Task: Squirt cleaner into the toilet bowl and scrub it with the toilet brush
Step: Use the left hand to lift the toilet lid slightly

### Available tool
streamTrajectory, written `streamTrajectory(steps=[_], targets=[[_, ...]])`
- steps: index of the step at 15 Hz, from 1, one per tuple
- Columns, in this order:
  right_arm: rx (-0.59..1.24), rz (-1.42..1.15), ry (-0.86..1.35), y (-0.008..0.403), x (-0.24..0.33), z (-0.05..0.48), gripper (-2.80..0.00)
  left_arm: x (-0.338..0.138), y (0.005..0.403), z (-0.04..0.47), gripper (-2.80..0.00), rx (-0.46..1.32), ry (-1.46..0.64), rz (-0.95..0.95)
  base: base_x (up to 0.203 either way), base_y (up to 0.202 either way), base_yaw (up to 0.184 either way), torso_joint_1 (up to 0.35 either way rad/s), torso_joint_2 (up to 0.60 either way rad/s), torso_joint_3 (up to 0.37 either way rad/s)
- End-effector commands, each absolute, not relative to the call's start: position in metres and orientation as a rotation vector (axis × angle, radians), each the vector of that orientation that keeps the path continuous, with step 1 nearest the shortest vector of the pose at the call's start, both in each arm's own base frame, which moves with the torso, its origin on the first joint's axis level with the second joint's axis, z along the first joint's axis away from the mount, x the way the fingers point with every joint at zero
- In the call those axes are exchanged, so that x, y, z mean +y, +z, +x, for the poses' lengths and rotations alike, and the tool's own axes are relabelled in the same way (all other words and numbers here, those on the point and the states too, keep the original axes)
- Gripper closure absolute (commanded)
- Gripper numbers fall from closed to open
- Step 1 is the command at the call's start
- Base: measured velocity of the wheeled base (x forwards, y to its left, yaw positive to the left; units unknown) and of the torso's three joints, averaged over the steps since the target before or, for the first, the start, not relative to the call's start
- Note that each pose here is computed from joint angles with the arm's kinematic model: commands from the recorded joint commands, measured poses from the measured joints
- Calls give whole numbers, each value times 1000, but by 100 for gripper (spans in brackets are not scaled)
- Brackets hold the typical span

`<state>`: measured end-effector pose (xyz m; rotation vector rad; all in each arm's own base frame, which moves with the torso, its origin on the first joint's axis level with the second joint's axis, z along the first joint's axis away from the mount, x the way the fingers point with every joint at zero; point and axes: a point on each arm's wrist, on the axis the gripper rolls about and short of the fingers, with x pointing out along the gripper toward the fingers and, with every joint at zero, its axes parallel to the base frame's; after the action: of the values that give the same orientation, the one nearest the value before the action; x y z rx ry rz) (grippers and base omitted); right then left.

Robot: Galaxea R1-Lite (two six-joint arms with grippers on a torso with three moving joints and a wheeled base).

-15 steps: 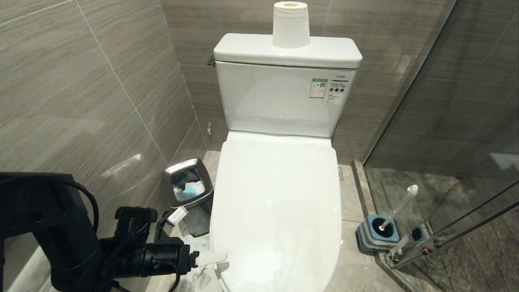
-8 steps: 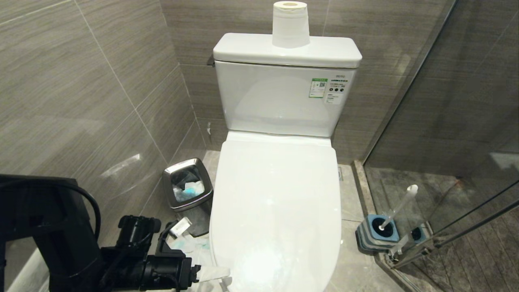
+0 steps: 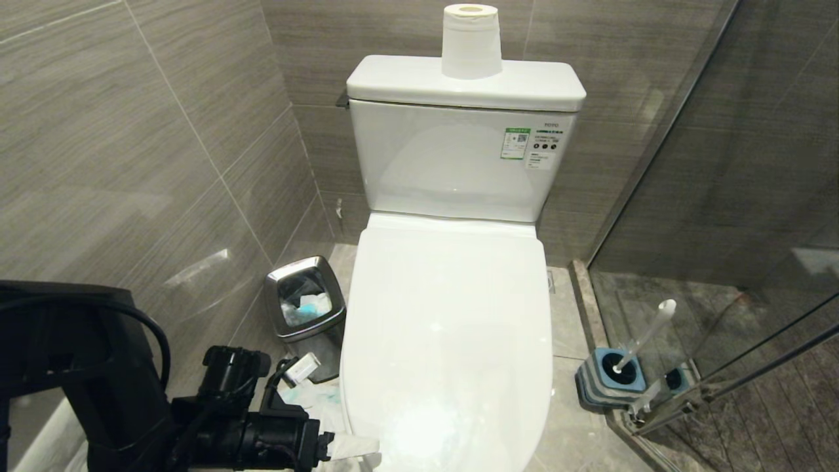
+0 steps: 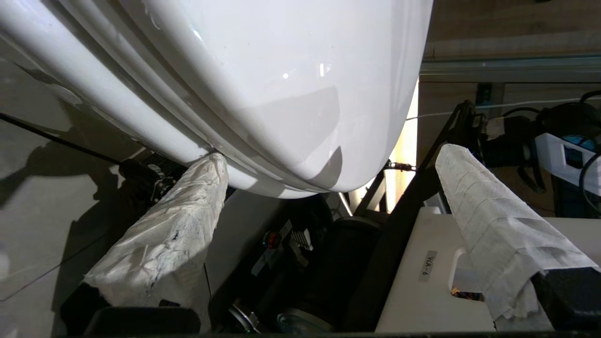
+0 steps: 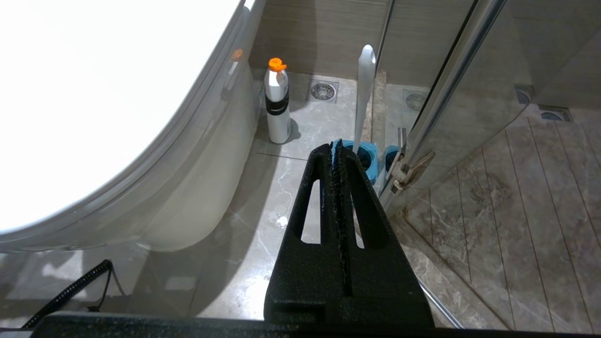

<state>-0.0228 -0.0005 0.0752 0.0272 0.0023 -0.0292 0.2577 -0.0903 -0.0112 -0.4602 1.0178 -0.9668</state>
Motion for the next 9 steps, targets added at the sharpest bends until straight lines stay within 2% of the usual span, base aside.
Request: streamTrajectory(steps=[1, 9], targets=[[3, 28, -29, 75, -1, -23, 0, -92, -12, 261, -280, 1003, -956, -447, 0, 0, 0, 0, 0, 0], [3, 26, -29, 75, -1, -23, 0, -102, -5, 265, -280, 988, -969, -516, 0, 0, 0, 0, 0, 0]])
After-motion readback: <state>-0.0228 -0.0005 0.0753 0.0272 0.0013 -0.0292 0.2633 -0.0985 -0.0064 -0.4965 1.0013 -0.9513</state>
